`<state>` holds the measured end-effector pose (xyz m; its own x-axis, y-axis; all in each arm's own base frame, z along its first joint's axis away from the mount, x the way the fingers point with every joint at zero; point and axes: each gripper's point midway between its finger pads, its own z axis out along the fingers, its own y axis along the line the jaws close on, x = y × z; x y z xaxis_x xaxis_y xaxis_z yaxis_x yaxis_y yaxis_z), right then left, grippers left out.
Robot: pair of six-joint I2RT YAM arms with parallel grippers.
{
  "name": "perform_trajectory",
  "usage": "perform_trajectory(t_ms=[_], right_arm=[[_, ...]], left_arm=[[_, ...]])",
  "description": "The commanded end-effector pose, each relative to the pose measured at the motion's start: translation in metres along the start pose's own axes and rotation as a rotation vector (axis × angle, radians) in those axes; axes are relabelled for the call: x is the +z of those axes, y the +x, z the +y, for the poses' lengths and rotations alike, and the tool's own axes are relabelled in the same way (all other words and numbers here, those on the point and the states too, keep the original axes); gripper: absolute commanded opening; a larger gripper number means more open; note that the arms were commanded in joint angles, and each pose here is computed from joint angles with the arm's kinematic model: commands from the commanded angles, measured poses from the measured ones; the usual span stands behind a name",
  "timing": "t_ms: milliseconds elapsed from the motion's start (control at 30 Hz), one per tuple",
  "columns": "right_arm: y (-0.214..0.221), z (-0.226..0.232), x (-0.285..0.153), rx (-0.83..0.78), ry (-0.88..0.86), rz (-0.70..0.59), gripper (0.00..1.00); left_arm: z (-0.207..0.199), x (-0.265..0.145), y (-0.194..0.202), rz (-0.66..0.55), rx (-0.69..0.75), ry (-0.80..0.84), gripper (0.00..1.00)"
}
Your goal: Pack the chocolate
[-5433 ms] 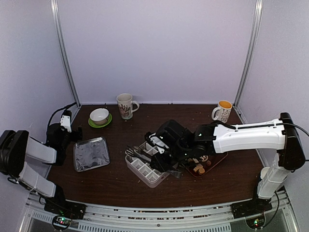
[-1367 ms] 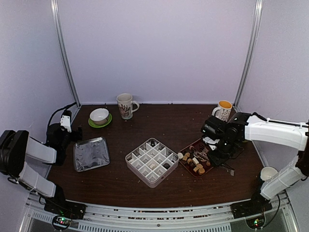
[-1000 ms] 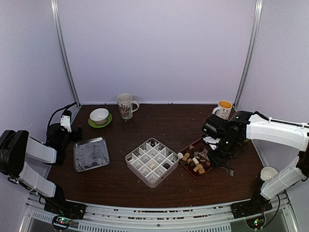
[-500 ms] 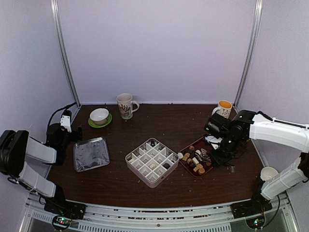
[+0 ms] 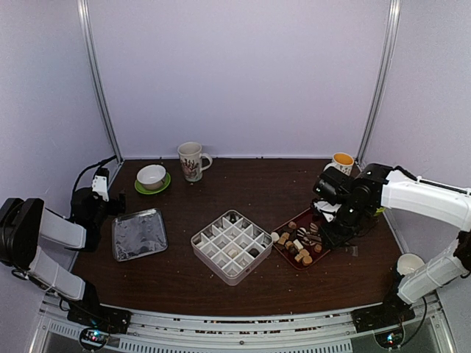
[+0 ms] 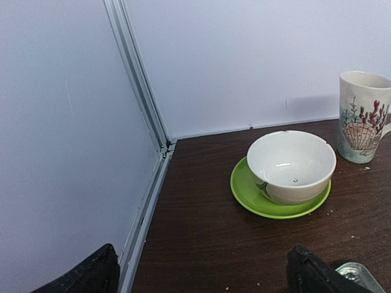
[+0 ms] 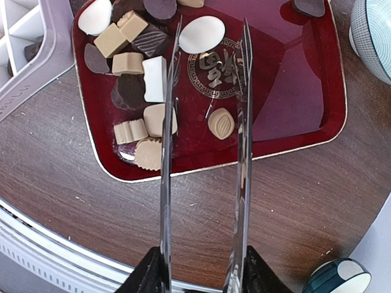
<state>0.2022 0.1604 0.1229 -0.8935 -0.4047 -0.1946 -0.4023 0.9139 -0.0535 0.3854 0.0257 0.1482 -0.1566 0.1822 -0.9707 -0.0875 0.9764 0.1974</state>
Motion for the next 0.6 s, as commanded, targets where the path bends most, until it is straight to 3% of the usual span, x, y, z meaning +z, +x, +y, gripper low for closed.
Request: perform_trajectory(t_ms=[0, 567], right_arm=[[-0.012, -0.001, -0.003, 0.015, -0.006, -0.035, 0.42], [-0.014, -0.011, 0.009, 0.064, 0.035, -0.052, 0.44]], left_arm=[[0.006, 0.004, -0.016, -0.051, -0.015, -0.019, 0.98], [0.006, 0.004, -0.016, -0.052, -0.015, -0.020, 0.98]])
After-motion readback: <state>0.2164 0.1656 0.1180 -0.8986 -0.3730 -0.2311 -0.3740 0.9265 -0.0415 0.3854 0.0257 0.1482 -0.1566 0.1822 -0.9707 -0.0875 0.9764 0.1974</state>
